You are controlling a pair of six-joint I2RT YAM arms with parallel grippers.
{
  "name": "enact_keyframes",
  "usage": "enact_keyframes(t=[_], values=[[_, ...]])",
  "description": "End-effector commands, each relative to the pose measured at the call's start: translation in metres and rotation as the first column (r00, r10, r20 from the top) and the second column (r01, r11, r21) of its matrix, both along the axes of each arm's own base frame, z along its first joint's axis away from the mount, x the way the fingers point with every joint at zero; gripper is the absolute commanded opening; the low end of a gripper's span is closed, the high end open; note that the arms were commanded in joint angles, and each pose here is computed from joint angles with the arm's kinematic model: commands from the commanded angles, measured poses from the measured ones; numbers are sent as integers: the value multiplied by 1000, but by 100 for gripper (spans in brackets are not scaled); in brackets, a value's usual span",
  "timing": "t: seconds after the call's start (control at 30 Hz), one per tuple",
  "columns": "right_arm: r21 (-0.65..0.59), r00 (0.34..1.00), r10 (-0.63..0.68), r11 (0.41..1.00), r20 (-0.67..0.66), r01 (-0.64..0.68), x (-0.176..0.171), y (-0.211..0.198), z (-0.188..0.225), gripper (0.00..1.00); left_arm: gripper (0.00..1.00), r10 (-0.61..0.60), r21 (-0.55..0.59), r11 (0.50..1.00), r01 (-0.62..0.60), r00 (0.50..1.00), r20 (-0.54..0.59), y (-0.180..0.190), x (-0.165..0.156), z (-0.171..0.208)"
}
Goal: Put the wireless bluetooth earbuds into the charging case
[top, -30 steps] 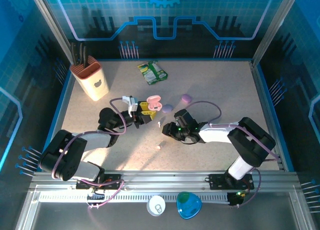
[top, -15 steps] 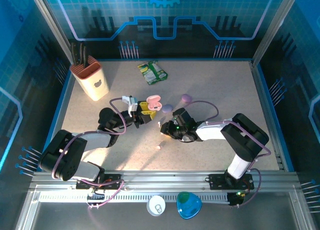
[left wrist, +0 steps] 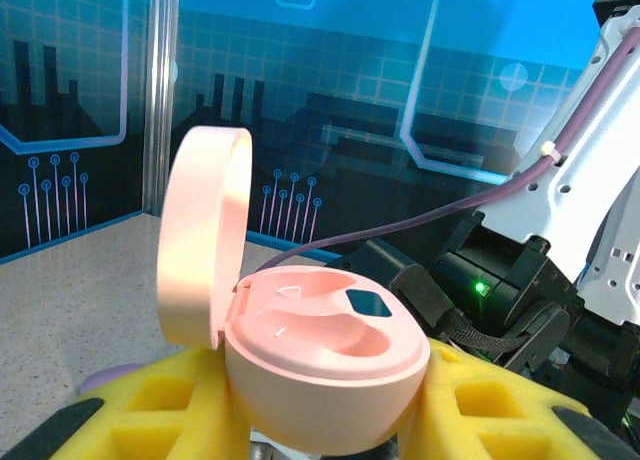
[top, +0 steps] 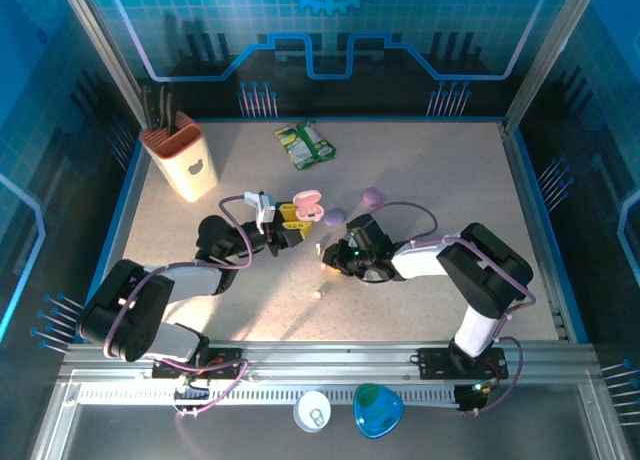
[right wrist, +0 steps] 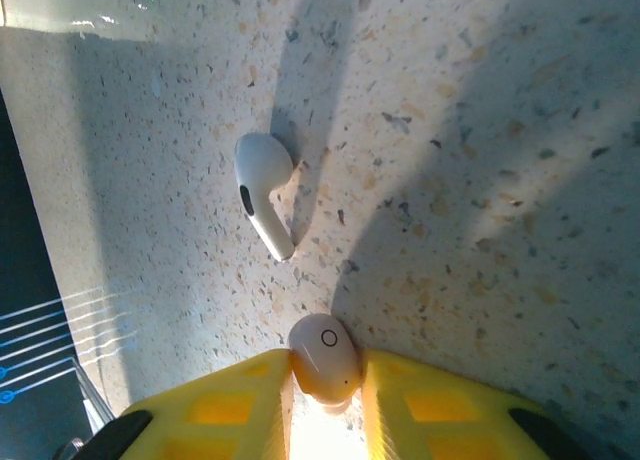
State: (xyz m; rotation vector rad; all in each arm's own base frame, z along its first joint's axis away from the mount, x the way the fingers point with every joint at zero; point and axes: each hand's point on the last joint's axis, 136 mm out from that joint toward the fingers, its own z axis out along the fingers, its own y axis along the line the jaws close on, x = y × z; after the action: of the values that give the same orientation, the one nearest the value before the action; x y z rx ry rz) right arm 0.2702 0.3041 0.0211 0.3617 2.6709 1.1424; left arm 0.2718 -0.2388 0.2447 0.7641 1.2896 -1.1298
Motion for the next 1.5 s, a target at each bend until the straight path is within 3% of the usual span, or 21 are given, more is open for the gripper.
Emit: enact_keyframes(t=[0.0,0.33,0.77,1.1,1.47], values=[[14,999,-34,999,16,34,10,-1,-9,24,35,-1,-5,1000,1,1000,28,3,-2,3],[1,998,-59,998,-25,60,10,-5,-22,27,35,-3,-6,1000,3,1000,26,3,-2,3],[-74,999,-18,997,-26,16,7,-8,-19,20,35,-4,-5,1000,4,999,32,3,-3,4],[-256,998,5,967,63,12,2,-37,-2,22,35,4,-1,1000,-4,999,37,4,-2,2],[-543,989,14,837,144,67,-8,-95,15,22,35,15,8,1000,-16,999,29,4,2,-3]])
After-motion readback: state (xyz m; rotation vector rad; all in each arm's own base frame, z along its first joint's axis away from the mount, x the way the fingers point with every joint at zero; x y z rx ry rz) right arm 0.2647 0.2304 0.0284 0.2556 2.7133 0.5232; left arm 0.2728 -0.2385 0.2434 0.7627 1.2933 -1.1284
